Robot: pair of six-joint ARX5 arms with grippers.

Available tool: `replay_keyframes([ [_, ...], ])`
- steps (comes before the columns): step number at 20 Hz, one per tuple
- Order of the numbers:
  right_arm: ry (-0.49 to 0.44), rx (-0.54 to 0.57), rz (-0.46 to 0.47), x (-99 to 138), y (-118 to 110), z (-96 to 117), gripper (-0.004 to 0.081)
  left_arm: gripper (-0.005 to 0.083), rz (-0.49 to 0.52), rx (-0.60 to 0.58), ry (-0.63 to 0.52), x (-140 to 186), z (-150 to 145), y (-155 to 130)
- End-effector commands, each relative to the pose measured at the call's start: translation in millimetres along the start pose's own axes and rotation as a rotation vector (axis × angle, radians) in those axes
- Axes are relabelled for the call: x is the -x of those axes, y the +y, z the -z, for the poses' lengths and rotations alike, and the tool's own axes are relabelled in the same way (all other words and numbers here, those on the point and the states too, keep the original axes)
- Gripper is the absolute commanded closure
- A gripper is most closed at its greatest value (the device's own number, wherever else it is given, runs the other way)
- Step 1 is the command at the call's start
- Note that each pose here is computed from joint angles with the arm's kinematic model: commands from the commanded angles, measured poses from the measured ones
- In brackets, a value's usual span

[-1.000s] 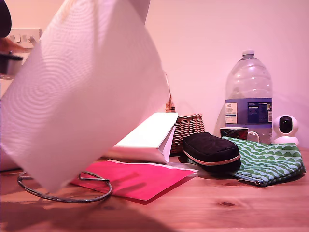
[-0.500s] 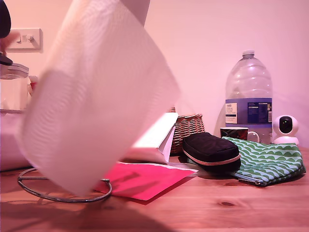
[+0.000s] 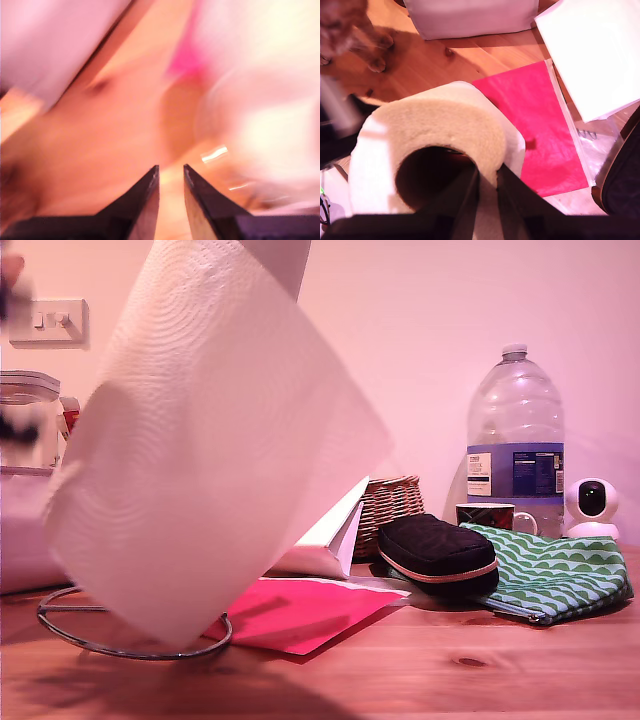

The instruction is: Insert the paper towel roll into the metallic stand.

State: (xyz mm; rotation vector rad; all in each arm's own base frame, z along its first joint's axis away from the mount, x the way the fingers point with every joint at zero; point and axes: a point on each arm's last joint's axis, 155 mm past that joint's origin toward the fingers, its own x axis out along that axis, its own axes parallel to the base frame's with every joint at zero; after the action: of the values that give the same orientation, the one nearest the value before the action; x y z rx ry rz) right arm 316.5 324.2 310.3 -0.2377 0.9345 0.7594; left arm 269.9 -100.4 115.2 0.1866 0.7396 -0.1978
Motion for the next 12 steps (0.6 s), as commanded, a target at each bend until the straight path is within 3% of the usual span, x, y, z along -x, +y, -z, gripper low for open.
replay_keyframes([
  [1, -0.042, 0.018, -0.005, 12, 4, -8, 0.0783, 0.0645, 0.078, 0.006, -0.034, 10, -2, -15],
  [5, -0.042, 0.032, -0.003, 12, 3, -8, 0.0769, 0.0645, 0.14, 0.027, -0.108, 29, -14, -26],
  [10, -0.042, 0.033, -0.004, 12, 4, -8, 0.0655, 0.0645, 0.175, 0.05, -0.168, 46, -22, -30],
  [12, -0.043, 0.032, -0.005, 12, 4, -8, 0.0568, 0.0645, 0.178, 0.053, -0.183, 51, -23, -29],
])
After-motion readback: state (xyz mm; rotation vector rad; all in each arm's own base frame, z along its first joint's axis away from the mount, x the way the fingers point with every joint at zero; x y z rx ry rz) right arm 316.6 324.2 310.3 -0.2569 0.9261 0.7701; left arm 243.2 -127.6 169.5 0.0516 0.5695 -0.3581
